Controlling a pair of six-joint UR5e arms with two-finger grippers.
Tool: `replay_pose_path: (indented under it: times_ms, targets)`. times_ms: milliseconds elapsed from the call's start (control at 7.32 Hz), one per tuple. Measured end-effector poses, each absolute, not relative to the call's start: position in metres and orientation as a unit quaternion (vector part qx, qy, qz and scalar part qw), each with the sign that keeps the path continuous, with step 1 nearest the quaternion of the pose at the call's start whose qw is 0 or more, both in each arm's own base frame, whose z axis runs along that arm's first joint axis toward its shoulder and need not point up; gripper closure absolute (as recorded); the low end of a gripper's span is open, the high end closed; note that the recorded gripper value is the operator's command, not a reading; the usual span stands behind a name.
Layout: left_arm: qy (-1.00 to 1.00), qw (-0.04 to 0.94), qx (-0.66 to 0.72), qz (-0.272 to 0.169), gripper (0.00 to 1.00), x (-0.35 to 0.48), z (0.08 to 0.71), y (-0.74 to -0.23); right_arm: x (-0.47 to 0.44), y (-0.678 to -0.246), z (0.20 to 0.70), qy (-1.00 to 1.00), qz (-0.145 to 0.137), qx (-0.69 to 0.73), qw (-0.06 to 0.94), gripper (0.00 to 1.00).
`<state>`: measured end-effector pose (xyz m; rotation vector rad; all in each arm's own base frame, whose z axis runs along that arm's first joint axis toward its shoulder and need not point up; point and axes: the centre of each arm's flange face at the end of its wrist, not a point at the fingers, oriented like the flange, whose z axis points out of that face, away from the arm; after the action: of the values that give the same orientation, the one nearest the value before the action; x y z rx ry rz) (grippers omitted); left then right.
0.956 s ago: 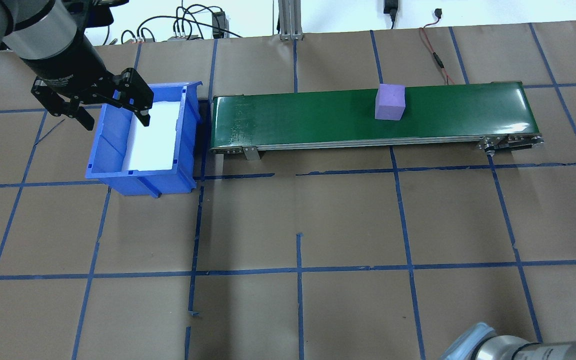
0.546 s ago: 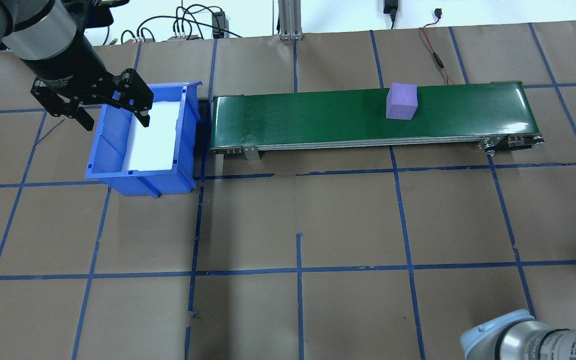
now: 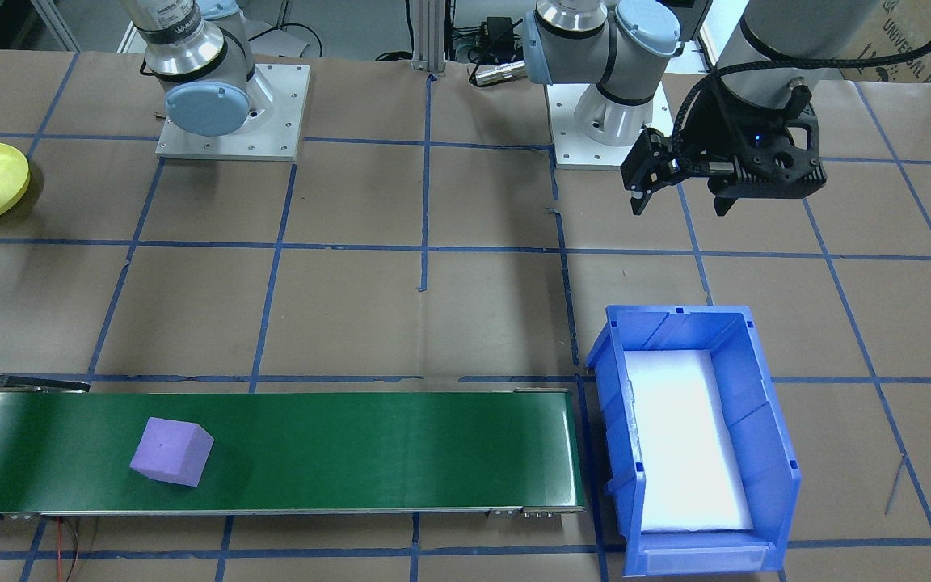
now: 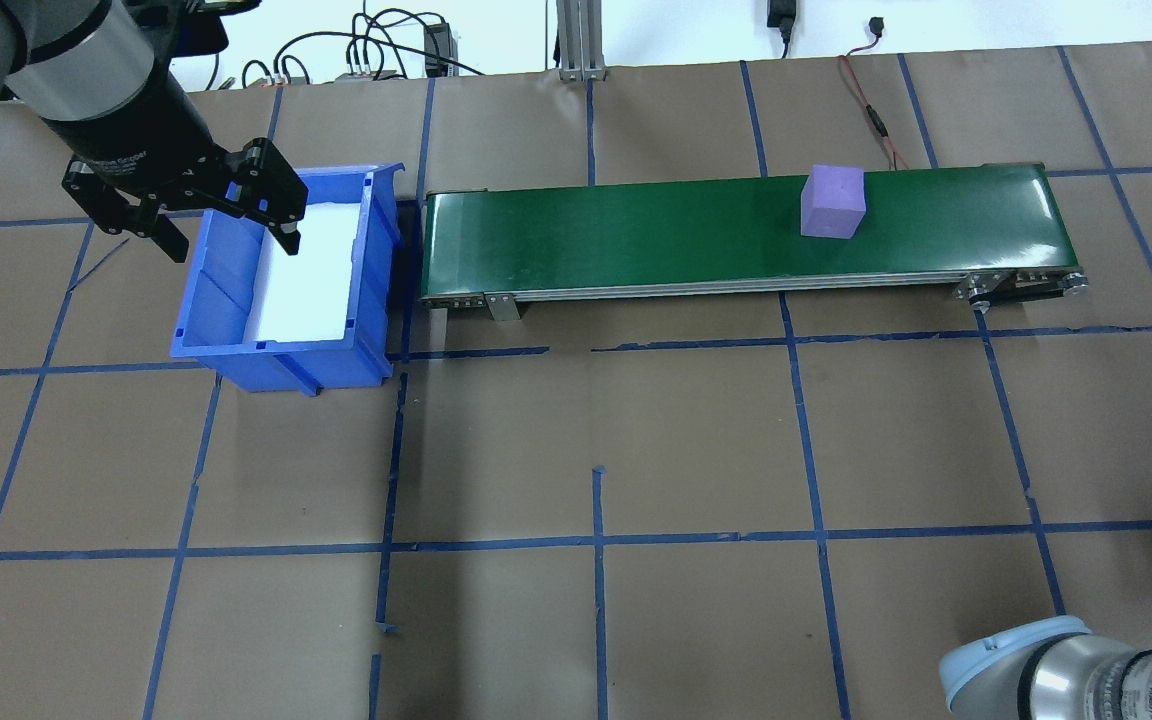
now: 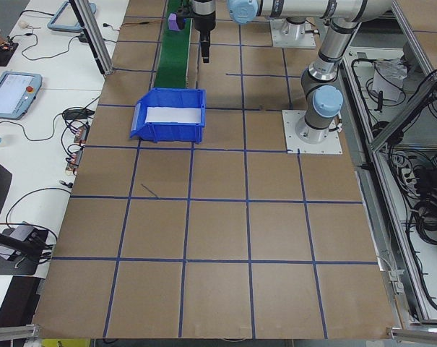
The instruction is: Move block left to right into plate
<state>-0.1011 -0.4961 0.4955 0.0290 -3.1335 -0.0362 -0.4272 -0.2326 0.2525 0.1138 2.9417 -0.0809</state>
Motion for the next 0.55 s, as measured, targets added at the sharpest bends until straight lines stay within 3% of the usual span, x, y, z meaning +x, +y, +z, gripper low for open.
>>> replay_pose_path:
  times_ms: [546]
  targets:
    - [-1.0, 0.004, 0.009, -0.013, 0.0, -0.102, 0.495, -0.496, -0.431, -0.246, 0.268, 0.996, -0.007, 0.023, 0.081, 0.0]
